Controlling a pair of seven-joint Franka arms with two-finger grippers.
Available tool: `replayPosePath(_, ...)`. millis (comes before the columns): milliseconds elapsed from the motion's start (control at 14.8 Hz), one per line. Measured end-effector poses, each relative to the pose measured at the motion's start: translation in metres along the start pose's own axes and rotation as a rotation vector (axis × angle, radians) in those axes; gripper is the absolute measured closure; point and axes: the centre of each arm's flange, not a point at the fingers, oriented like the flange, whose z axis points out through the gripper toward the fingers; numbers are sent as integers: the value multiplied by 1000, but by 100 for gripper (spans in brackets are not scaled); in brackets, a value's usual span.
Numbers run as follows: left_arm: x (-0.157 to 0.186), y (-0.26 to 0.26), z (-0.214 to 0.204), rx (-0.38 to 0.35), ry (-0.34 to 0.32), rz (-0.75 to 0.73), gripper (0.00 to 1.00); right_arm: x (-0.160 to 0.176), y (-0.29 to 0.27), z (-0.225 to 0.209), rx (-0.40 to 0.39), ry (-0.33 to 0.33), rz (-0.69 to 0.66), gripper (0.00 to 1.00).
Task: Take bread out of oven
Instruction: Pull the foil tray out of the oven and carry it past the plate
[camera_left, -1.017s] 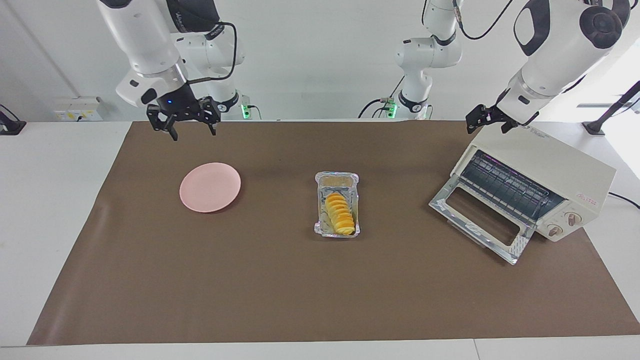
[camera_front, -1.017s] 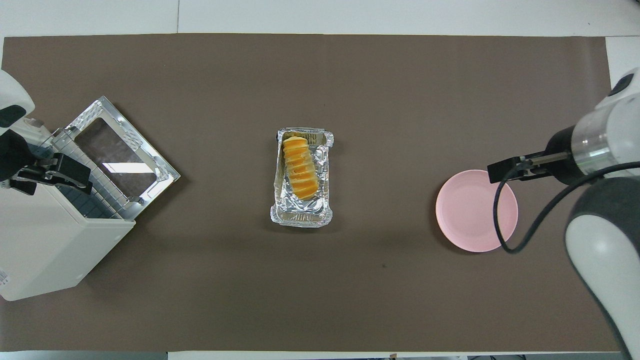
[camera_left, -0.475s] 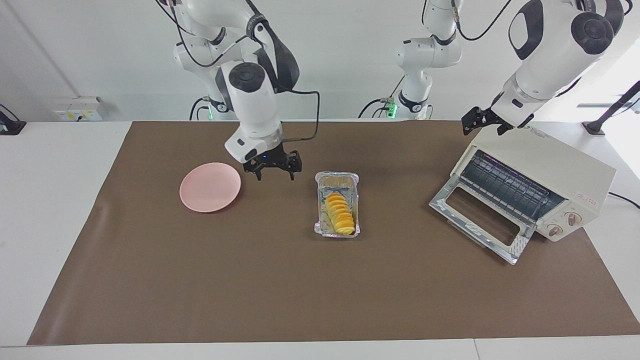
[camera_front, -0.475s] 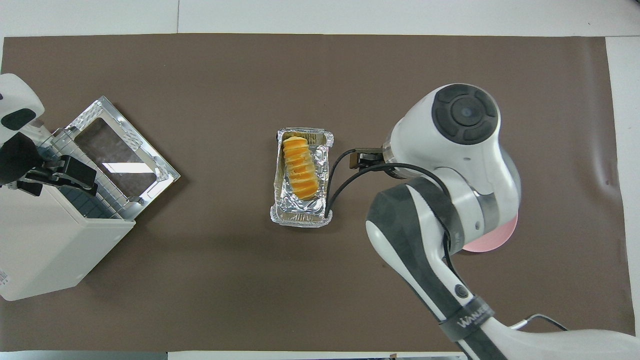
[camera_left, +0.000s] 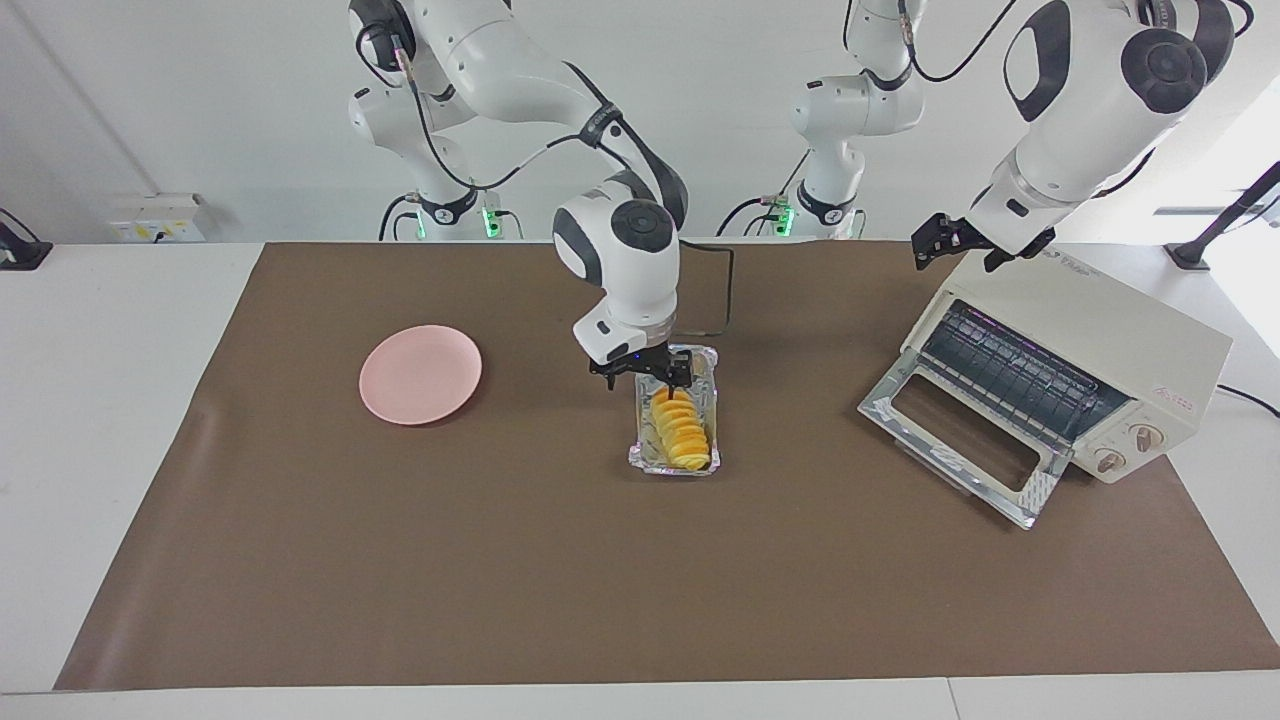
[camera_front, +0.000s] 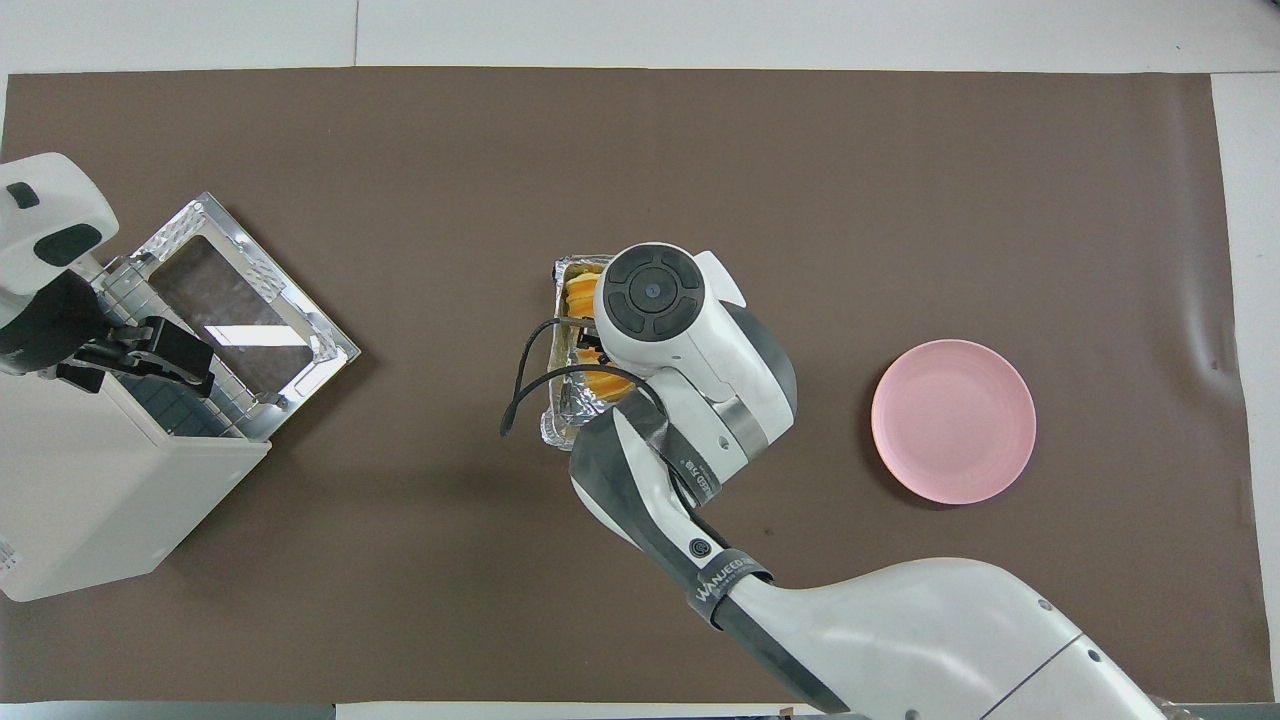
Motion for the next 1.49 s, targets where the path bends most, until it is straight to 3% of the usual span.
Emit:
replayPosePath(407,-3,-2,-4,0,9,-5,0,17,14,13,-12,6,26,3)
replayPosePath(1017,-4,-2,-5,0,12,-6,0,13,11,27,21,31,18,98)
replayPosePath(1288,-4,-3,-5,0,12,-6,0,30,10,-6,8,29,28,98)
replayPosePath(1492,-4,-3,-5,0,12,-6,0,88,55,-62,-8,16,24,98)
